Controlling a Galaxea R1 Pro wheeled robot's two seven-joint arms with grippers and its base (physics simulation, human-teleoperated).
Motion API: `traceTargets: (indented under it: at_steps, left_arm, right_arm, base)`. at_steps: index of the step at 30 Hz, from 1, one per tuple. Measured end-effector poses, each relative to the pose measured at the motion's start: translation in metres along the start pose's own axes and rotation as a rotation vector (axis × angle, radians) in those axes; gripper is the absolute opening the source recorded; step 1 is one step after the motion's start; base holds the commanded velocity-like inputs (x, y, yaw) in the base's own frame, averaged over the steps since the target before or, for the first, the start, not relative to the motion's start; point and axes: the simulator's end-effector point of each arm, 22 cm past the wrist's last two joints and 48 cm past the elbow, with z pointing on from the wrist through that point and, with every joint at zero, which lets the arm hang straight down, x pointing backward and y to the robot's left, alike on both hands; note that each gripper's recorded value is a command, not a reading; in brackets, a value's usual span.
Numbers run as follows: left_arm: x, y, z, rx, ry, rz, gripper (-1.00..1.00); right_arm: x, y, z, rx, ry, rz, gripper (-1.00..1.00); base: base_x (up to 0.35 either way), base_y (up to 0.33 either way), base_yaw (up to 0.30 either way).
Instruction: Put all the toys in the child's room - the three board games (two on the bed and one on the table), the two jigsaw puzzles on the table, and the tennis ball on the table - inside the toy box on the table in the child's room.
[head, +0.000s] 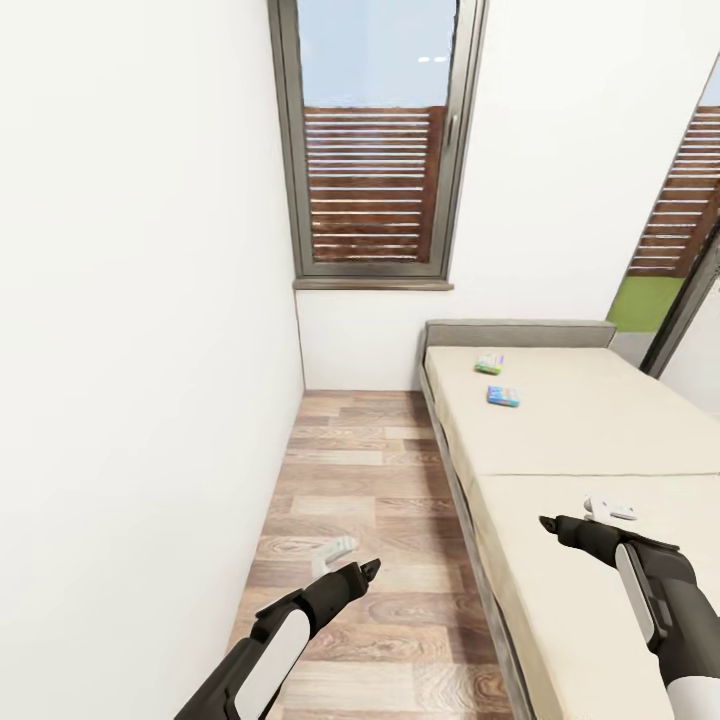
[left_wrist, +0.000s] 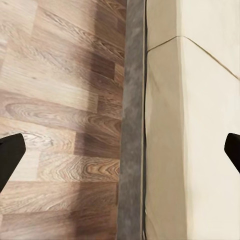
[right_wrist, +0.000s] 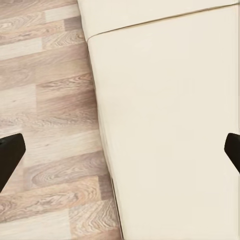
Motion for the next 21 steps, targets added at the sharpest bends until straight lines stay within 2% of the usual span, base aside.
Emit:
traceTargets:
  at_steps: [21]
  left_arm:
    - [0.0000, -0.0011, 0.0000, 0.005, 0.000, 0.000, 1.00]
  right_arm:
    - [-0.0001, -0.0005, -0.0001, 0.001, 0.000, 0.000, 1.00]
  base:
    - [0.000, 0.003, -0.013]
